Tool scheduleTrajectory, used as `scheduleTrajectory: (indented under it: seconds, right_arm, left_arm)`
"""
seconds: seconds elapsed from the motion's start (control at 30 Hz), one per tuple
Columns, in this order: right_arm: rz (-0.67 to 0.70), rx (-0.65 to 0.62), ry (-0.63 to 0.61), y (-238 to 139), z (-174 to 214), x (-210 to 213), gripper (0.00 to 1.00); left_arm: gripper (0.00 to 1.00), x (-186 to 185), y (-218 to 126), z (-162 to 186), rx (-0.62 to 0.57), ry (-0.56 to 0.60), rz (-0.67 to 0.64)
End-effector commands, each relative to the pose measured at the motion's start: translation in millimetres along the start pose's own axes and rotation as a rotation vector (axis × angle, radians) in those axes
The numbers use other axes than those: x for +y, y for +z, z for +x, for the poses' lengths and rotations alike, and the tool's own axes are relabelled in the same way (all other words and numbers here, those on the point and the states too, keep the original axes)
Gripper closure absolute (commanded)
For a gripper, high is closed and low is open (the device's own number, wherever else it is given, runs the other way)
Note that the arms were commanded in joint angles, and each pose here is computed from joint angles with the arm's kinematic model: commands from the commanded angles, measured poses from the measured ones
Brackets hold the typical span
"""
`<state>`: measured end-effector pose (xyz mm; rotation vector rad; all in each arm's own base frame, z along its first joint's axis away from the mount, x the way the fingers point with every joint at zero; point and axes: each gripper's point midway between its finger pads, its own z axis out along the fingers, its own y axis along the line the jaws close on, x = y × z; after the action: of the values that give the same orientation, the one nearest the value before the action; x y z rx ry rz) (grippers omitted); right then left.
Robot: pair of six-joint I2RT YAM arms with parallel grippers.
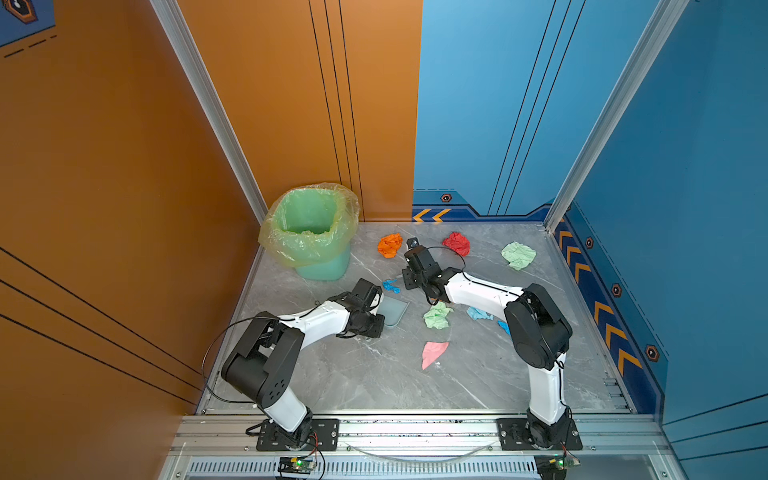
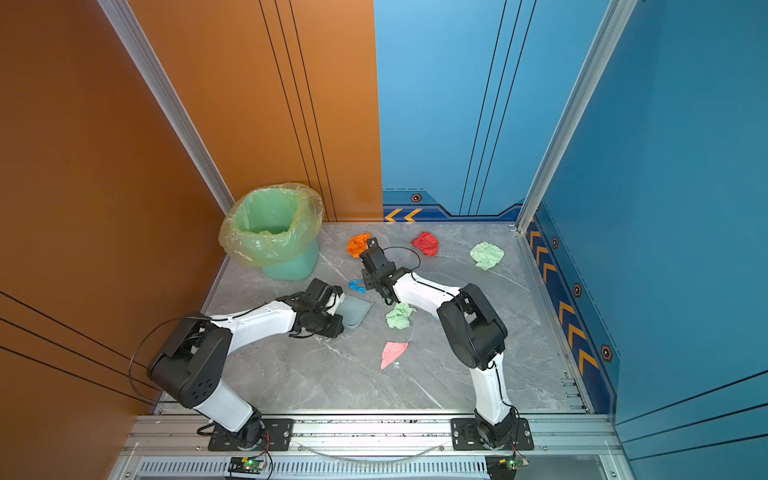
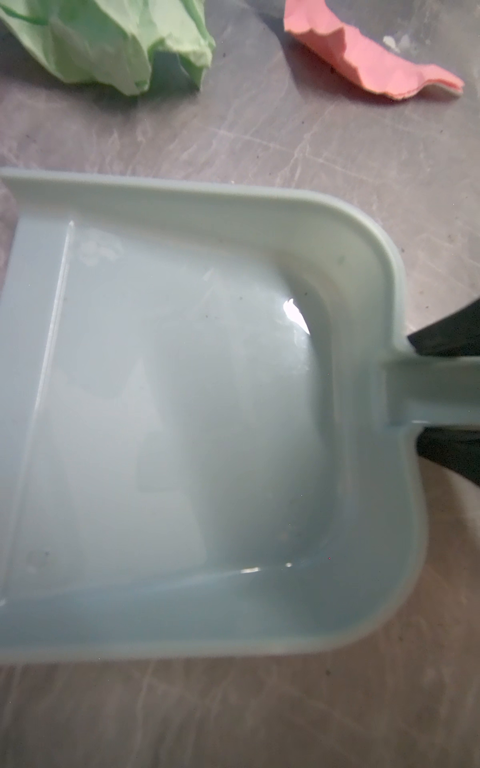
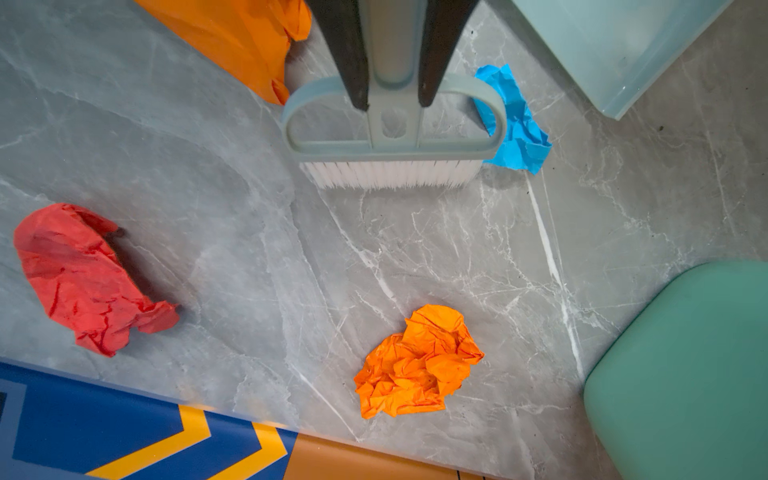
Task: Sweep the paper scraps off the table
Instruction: 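Lower the brush behind the blue scrap with the right gripper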
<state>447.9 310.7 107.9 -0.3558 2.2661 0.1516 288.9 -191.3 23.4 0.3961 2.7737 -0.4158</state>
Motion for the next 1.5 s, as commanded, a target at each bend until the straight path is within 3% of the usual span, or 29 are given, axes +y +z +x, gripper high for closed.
scheduleTrajectory:
  seconds: [0.0, 1.03, 1.2, 1.47]
  right_arm:
    - [-0.061, 0.036, -0.060, -3.3, 10.4, 24.3, 1.00]
    - [-0.260, 0.221, -0.240, -38.4, 78.3, 44.8, 1.00]
    - [-0.281, 0.181, -0.205, -45.7, 66.4, 41.6, 1.00]
    - [-0.318, 0.067, -0.141, -51.5, 25.4, 40.6, 1.00]
  left_arm:
    - [1.00, 4.9, 11.9, 25.7, 0.109, -0.014, -0.028]
    - [1.00, 13.1, 3.9, 49.1, 0.163, -0.052, -0.022]
    - [1.00, 10.7, -3.5, 61.8, 0.232, -0.081, -0.021]
    - [1.00, 5.4, -22.0, 71.0, 0.245, -0.110, -0.006]
